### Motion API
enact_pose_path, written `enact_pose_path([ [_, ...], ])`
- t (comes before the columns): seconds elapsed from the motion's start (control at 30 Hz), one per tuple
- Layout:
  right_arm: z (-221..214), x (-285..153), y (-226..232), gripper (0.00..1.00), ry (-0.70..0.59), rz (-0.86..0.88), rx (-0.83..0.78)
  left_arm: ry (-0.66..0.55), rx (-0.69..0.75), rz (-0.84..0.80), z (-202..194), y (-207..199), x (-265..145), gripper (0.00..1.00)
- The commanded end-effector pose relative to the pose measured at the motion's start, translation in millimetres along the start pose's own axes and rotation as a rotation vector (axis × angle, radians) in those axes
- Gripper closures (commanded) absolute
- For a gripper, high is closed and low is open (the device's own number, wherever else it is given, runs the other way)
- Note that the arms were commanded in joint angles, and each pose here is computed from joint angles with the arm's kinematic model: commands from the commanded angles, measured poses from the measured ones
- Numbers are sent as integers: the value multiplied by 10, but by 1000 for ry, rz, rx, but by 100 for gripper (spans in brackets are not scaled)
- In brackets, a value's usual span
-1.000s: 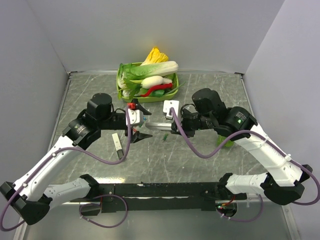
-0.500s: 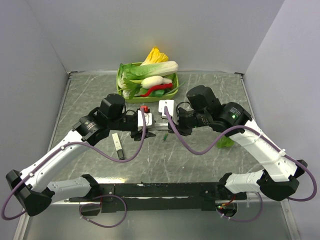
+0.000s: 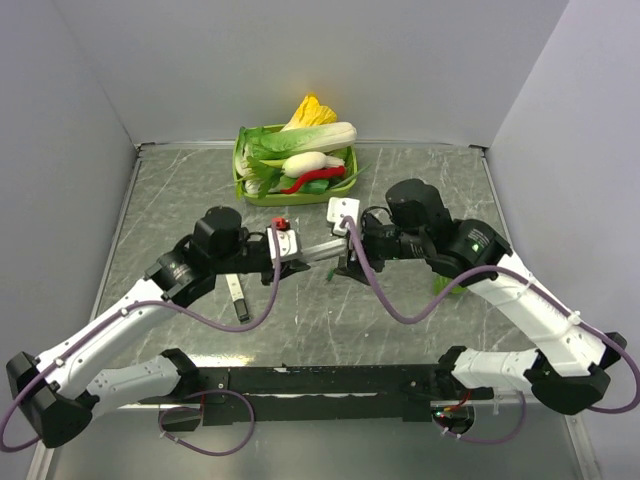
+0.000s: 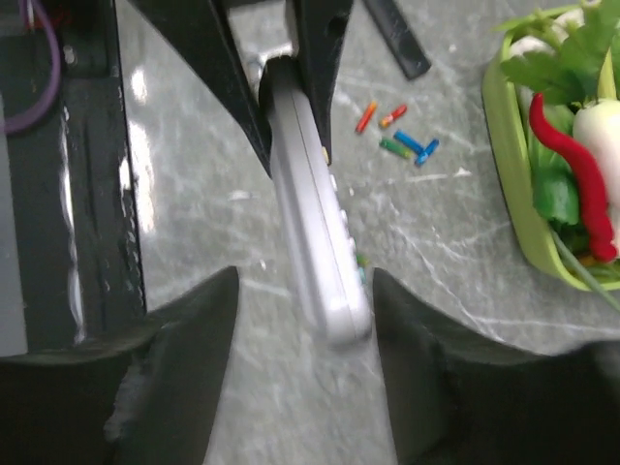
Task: Load the batteries into the remote control
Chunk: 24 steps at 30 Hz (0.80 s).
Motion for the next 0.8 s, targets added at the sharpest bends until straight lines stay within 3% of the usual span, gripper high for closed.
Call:
enact_pose_path([
  [0.0, 307, -179, -81, 15, -269, -113, 116, -181, -117, 265, 133, 194, -11, 99],
  [0.07, 266, -153, -108, 1, -324, -154, 258, -202, -196, 340, -8, 160, -12, 99],
  [0.13, 329, -191, -135, 1, -445, -189, 343, -259, -307, 452, -13, 238, -41, 99],
  [0.2, 352, -222, -142, 0, -546, -215, 534, -259, -391, 496, -142, 222, -12, 99],
  [0.33, 285, -50, -206, 0, -681, -218, 863, -322, -442, 542, -161, 249, 6, 99],
  [0.53, 287, 141, -313, 0, -710, -231, 1052, -351, -482, 533, -151, 256, 61, 99],
  [0.77, 421, 321, -416, 0, -749, -201, 1095, -361, -518, 519, -142, 247, 123, 99],
])
Point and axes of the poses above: each gripper's point midway between its finger pads, its own x axis out along the fingers, its own y axis along the line the jaws close on, z = x × y, the point moved 5 cm from there along -x, back along the fingers, and after that the axes turned 13 degrees about x, right-handed, at the moved point
